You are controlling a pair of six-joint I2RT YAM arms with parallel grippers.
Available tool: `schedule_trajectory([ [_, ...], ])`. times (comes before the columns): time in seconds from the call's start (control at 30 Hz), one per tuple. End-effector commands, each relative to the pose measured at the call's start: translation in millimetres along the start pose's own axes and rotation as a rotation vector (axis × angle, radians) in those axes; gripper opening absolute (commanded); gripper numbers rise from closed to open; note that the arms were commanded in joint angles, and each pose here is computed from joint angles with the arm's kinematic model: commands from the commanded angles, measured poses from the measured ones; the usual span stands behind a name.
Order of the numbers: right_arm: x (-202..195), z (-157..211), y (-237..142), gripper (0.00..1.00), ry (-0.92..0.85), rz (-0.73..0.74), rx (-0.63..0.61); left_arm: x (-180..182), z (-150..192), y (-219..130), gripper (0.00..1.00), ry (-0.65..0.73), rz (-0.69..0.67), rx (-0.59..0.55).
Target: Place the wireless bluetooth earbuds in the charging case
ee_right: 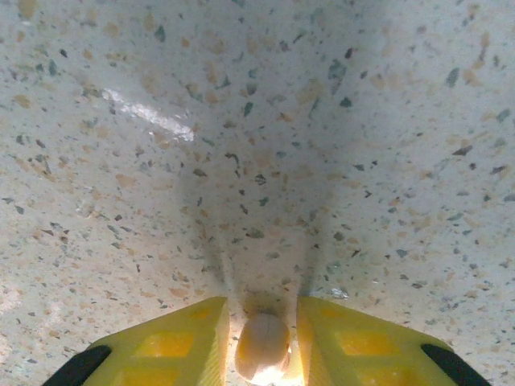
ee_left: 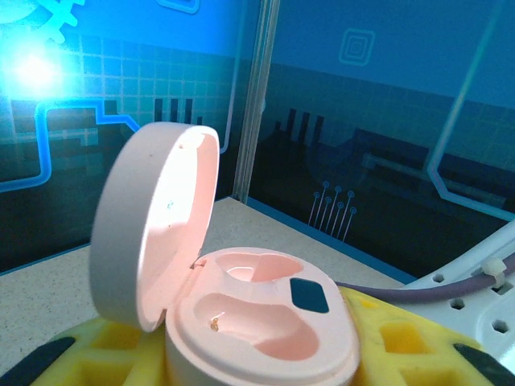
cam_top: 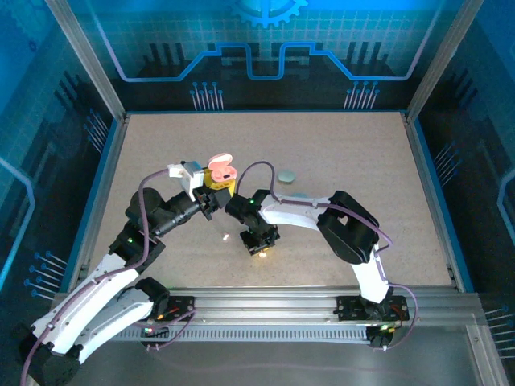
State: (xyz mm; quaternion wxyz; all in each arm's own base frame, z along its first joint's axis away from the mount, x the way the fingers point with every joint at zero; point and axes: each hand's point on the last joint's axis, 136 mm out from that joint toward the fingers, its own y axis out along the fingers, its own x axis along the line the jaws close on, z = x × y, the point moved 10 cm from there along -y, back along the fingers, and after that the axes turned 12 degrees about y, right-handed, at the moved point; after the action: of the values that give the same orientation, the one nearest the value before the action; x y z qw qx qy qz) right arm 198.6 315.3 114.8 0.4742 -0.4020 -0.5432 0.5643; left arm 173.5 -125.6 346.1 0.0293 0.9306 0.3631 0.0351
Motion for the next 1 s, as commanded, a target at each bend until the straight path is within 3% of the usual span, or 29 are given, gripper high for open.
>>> schedule_trajectory([
  [0.0, 0, 11, -3, 0.3, 0.009, 0.039, 0.028, -1, -14, -1, 0.32, 0.006, 0.016, -0.043],
  [0.53, -4, 9, -16, 0.22, 0.004, 0.055, -0.044, -1, -14, -1, 0.32, 0.004, 0.015, -0.044],
  [0.97, -16, 7, -8, 0.3, 0.007, 0.062, -0.005, -1, -14, -1, 0.32, 0.001, 0.017, -0.044],
])
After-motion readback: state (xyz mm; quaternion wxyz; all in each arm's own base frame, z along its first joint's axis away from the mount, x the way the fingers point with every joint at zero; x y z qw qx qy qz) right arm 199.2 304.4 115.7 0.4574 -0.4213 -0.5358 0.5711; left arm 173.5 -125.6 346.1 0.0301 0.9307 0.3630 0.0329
